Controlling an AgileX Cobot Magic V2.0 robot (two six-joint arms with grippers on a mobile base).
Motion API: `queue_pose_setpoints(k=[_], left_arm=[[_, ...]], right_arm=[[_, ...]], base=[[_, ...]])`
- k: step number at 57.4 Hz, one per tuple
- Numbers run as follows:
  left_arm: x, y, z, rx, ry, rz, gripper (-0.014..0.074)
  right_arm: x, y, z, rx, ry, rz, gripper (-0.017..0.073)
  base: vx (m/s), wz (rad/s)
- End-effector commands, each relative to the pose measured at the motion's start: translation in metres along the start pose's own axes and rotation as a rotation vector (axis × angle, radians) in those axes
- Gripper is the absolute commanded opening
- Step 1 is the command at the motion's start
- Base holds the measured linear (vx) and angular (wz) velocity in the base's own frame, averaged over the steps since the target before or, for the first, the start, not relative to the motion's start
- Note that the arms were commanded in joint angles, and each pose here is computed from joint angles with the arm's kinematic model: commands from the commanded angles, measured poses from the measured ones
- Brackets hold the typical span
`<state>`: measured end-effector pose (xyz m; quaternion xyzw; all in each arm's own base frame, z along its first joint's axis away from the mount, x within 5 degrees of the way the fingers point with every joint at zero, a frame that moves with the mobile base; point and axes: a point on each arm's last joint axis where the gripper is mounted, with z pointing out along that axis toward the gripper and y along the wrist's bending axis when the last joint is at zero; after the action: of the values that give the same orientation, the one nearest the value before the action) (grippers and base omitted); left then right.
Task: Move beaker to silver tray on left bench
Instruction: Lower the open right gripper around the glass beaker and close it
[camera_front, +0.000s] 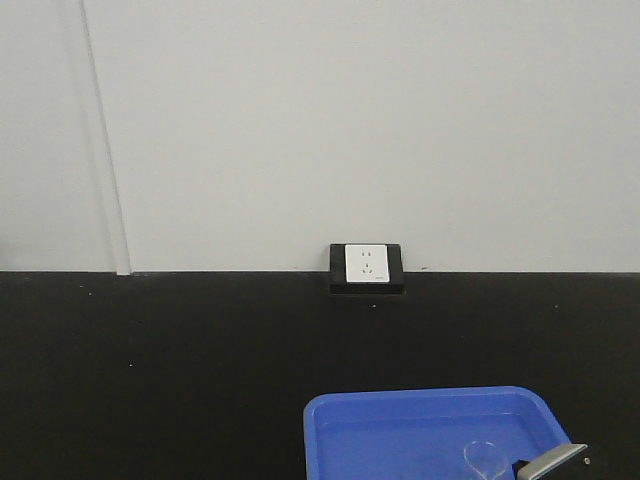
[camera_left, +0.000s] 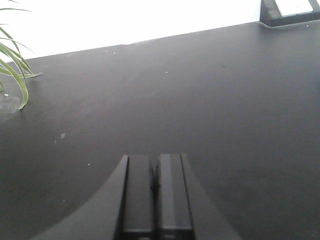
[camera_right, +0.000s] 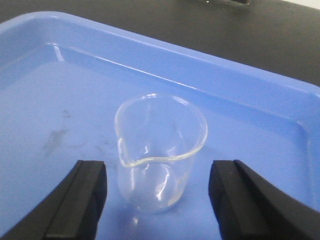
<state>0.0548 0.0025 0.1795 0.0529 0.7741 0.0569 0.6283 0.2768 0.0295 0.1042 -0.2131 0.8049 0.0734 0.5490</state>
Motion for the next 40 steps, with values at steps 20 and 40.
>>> queue_pose_setpoints(k=[20,40], left_arm=[[0.001,-0.001,0.001,0.003,-0.070,-0.011,-0.0006],[0.001,-0.001,0.001,0.003,-0.070,-0.011,-0.0006]], right_arm=[[-0.019,-0.012,0.029,-0.020,-0.139,-0.035,0.0610],[-0.025,-0.015,0.050,-0.088,-0.178,-0.074,0.0598]], base=[[0.00,0.00],[0.00,0.00]])
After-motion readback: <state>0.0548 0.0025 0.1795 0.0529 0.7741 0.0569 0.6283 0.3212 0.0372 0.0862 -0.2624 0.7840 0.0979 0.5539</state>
